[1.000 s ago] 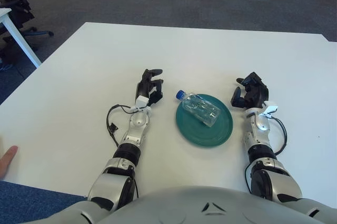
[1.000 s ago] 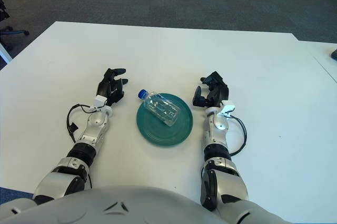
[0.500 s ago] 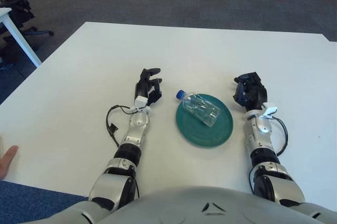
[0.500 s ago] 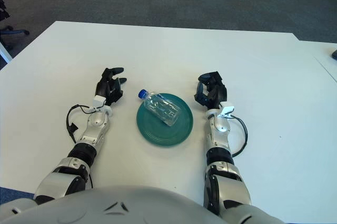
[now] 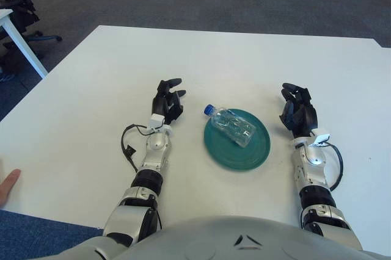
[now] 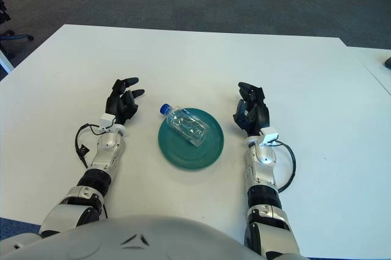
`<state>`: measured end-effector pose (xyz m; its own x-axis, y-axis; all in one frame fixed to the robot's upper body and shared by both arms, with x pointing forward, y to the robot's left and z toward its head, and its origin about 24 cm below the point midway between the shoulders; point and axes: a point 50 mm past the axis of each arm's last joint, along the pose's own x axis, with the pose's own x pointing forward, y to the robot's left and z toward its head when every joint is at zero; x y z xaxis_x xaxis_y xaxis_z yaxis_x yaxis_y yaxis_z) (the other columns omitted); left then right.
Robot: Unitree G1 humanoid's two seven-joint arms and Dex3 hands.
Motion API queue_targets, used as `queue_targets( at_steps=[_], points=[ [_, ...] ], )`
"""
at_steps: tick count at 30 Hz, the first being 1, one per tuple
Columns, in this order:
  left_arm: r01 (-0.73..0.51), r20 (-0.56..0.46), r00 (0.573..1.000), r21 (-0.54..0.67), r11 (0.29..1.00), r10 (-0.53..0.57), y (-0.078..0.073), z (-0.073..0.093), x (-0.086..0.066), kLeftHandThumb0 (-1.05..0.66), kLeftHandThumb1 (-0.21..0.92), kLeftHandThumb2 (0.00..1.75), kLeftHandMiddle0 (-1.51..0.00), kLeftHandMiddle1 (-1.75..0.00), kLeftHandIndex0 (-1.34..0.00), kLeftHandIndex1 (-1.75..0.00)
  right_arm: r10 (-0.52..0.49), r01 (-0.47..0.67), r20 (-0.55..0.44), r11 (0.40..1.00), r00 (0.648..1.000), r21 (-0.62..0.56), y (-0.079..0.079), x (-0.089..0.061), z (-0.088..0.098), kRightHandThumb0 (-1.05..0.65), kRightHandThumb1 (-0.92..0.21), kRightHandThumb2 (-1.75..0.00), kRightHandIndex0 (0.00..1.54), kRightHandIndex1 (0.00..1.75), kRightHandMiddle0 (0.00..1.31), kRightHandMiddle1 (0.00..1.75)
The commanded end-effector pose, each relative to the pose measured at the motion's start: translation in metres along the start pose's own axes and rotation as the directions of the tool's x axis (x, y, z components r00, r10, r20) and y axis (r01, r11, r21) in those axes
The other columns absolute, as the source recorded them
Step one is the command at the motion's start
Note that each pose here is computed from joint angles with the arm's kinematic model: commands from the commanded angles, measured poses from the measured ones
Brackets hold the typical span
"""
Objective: Put the bottle into the plate.
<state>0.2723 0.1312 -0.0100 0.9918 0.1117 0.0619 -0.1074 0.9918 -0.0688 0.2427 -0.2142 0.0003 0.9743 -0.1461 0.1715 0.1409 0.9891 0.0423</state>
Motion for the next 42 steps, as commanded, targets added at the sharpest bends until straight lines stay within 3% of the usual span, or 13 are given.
queue_targets(
  at_steps=[1, 8, 17, 19, 23, 27, 31, 42],
  points=[
    [-0.026, -0.115, 0.993, 0.004, 1.0, 0.027, 0.011, -0.025, -0.026, -0.6, 0.91, 0.66, -0.64, -0.87, -0.41, -1.16, -0.03, 0.03, -0.114, 1.0, 0.993, 0.0, -0.005, -0.035, -0.022, -0.78, -0.92, -0.8, 0.25, 0.2, 0.0, 0.84],
    [-0.042, -0.101, 0.994, -0.008, 0.999, 0.041, 0.013, -0.021, -0.032, -0.59, 0.87, 0.7, -0.65, -0.9, -0.44, -1.16, -0.003, 0.004, -0.112, 1.0, 0.994, 0.012, -0.008, -0.043, -0.022, -0.77, -0.92, -0.81, 0.26, 0.18, 0.0, 0.8],
    [-0.032, -0.11, 0.994, -0.023, 0.999, 0.029, 0.015, -0.02, -0.039, -0.62, 0.83, 0.74, -0.63, -0.91, -0.41, -1.16, 0.049, -0.047, -0.094, 0.999, 0.994, 0.018, -0.007, -0.047, -0.02, -0.78, -0.92, -0.81, 0.23, 0.12, 0.0, 0.63],
    [-0.021, -0.1, 0.995, -0.04, 0.999, 0.016, 0.015, -0.019, -0.04, -0.63, 0.85, 0.7, -0.61, -0.9, -0.39, -1.14, 0.085, -0.086, -0.088, 0.996, 0.992, -0.008, -0.006, -0.048, -0.019, -0.85, -0.92, -0.85, 0.18, 0.09, 0.0, 0.52],
    [-0.003, -0.093, 0.996, -0.054, 0.999, -0.002, 0.015, -0.019, -0.042, -0.63, 0.9, 0.63, -0.57, -0.85, -0.34, -1.11, 0.134, -0.137, -0.085, 0.99, 0.987, -0.037, -0.006, -0.048, -0.019, -0.94, -0.92, -0.92, 0.11, 0.03, 0.0, 0.34],
    [0.024, -0.105, 0.994, -0.062, 0.998, -0.031, 0.016, -0.021, -0.046, -0.7, 0.92, 0.7, -0.49, -0.7, -0.24, -1.05, 0.19, -0.197, -0.081, 0.977, 0.978, -0.078, -0.008, -0.046, -0.022, -1.02, -0.92, -1.03, 0.03, 0.01, 0.0, 0.19],
    [0.038, -0.109, 0.993, -0.047, 0.998, -0.043, 0.016, -0.023, -0.047, -0.77, 0.92, 0.79, -0.44, -0.53, -0.16, -1.02, 0.23, -0.235, -0.049, 0.963, 0.972, -0.129, -0.007, -0.046, -0.02, -1.04, -0.92, -1.1, 0.01, 0.0, 0.0, 0.11],
    [0.028, -0.058, 0.998, -0.031, 0.999, -0.03, 0.013, -0.02, -0.05, -0.82, 0.92, 0.93, -0.41, -0.36, -0.09, -1.01, 0.241, -0.248, -0.089, 0.965, 0.966, -0.086, -0.005, -0.045, -0.026, -1.05, -0.92, -1.14, 0.0, 0.0, 0.0, 0.03]
  ],
)
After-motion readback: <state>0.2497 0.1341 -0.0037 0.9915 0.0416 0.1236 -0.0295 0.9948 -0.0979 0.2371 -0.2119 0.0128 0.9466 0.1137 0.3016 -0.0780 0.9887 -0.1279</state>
